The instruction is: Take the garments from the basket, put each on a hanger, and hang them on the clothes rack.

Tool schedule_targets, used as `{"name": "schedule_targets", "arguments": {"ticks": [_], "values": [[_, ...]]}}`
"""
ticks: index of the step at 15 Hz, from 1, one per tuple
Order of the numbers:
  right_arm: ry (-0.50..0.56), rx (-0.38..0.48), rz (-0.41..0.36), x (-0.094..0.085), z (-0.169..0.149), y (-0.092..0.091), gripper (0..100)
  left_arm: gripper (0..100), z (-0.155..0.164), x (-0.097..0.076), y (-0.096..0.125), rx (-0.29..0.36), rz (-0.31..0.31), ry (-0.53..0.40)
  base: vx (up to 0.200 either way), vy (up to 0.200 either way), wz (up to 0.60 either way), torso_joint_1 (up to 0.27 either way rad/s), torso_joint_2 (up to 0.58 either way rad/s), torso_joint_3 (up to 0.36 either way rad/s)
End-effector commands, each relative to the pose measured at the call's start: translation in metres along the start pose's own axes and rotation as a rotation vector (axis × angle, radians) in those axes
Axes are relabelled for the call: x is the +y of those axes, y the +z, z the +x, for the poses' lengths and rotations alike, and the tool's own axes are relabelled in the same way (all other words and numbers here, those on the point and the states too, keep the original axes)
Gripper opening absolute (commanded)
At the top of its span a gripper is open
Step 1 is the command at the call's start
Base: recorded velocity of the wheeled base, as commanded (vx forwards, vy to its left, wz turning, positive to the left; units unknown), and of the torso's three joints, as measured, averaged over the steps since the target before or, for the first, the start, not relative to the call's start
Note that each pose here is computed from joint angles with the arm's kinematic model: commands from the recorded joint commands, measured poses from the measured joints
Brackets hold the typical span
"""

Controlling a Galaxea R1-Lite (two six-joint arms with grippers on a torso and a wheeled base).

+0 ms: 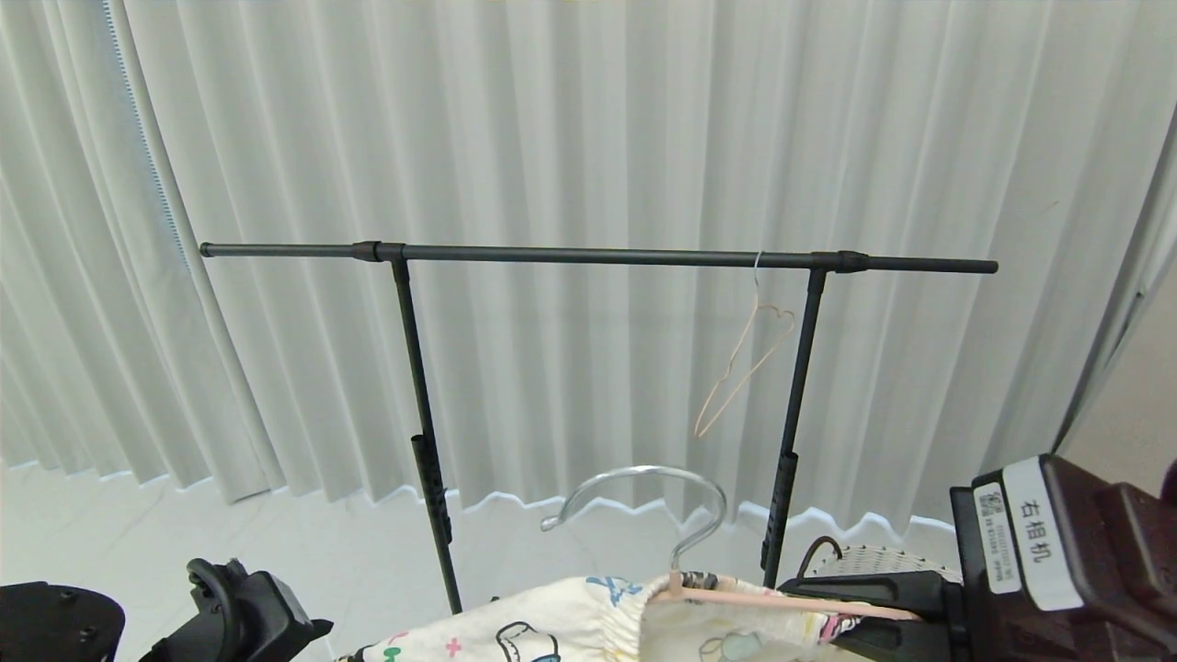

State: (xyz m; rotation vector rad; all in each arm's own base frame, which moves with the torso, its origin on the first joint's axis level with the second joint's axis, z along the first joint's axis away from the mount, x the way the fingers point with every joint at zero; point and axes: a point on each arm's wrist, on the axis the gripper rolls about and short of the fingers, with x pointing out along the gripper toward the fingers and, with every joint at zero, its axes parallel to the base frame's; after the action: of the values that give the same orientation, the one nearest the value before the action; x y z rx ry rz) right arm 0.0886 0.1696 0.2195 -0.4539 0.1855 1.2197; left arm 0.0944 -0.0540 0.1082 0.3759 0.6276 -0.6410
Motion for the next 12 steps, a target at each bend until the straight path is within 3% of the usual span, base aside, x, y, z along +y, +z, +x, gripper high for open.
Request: {"name": "schedule_targets", "arguments": {"ticks": [1, 2, 3, 9, 12], "values": [[-0.004, -0.014, -0.001, 0.000, -0.004, 0.001, 0, 100, 0.000, 0.001, 0.001, -0.006, -0.001, 0.004, 0.000, 0.000, 0.00, 0.000, 0.00, 0.000], [-0.004, -0.016, -0.001, 0.000, -0.004, 0.002, 0, 100, 0.001, 0.002, 0.002, -0.024, -0.005, 0.015, 0.000, 0.000, 0.00, 0.000, 0.00, 0.000], [-0.003, -0.021, -0.002, 0.000, -0.006, 0.002, 0, 0, 0.002, 0.004, 0.003, -0.035, -0.011, 0.026, 0.000, 0.000, 0.00, 0.000, 0.00, 0.000], [0.007, -0.027, 0.019, 0.000, -0.008, 0.001, 0, 0, 0.001, 0.009, 0.001, -0.029, -0.042, 0.064, 0.000, 0.000, 0.00, 0.000, 0.00, 0.000], [-0.015, -0.033, 0.083, -0.003, -0.011, 0.002, 0, 0, 0.000, 0.020, -0.005, -0.005, -0.136, 0.143, 0.000, 0.000, 0.00, 0.000, 0.00, 0.000]]}}
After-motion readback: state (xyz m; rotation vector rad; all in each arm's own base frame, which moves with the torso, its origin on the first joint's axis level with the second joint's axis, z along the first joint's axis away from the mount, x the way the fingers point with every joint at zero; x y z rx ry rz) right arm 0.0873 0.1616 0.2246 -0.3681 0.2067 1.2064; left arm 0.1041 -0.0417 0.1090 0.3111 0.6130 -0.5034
